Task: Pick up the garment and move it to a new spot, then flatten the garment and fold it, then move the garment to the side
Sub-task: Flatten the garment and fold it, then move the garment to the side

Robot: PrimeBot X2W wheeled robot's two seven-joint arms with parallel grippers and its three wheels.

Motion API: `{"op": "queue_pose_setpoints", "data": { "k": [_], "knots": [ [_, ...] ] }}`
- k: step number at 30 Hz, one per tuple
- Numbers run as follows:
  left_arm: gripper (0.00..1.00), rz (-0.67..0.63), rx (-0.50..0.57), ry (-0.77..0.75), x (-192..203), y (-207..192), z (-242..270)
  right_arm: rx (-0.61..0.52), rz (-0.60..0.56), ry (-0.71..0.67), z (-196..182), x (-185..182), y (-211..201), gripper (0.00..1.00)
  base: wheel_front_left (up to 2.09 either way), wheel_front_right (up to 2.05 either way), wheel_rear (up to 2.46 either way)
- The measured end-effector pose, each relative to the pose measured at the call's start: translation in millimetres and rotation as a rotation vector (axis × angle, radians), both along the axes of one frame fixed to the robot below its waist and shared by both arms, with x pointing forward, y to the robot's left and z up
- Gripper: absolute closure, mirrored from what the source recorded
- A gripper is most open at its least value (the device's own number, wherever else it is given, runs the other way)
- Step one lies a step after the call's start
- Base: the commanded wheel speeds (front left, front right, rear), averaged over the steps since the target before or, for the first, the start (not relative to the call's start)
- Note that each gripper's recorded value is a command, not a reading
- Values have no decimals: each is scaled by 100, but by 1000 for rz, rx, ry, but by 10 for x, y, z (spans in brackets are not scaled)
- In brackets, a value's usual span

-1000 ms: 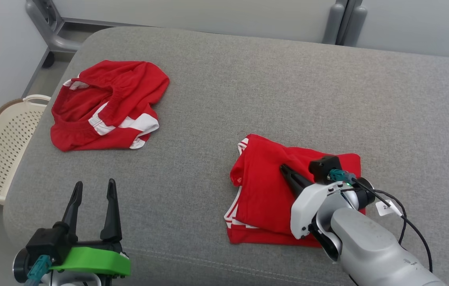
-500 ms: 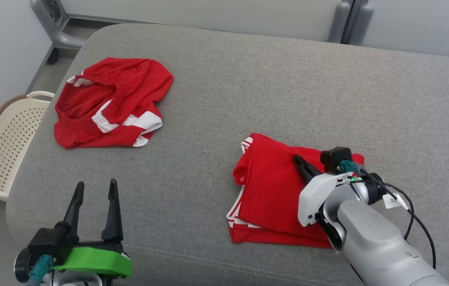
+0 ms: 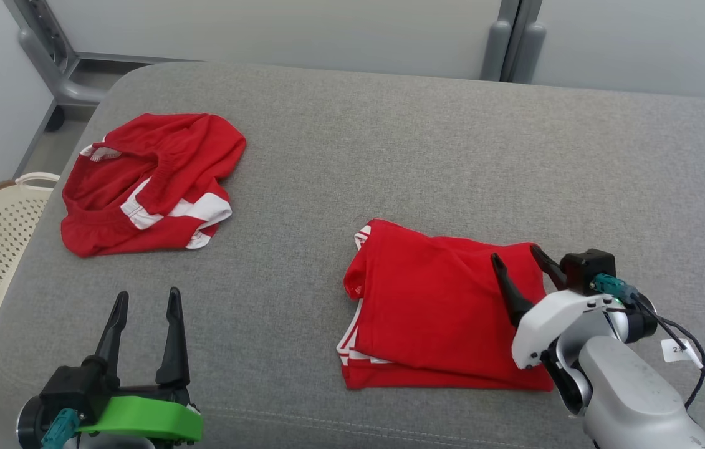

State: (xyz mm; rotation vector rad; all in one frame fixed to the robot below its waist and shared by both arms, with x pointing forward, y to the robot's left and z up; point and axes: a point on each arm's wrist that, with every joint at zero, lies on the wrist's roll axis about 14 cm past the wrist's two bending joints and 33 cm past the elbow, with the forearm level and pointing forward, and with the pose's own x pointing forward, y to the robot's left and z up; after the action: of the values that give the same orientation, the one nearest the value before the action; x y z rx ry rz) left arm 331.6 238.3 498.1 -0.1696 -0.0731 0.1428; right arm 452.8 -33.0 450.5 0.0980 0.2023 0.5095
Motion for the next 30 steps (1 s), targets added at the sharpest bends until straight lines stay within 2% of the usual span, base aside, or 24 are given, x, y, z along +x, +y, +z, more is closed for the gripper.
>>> {"op": "queue_pose_setpoints", "data": {
  "k": [12,24,30],
  "knots": [
    [0,-11,16,-22,-12,-26,68,-44,-110,88,-290,-216,-514,0,0,0,0],
    [0,-11,14,-22,-37,-31,65,-30,-87,247,-385,-198,-401,0,0,0,0],
    [0,2,14,-17,-67,7,53,-14,-67,385,-487,-211,-321,0,0,0,0]
  ]
}}
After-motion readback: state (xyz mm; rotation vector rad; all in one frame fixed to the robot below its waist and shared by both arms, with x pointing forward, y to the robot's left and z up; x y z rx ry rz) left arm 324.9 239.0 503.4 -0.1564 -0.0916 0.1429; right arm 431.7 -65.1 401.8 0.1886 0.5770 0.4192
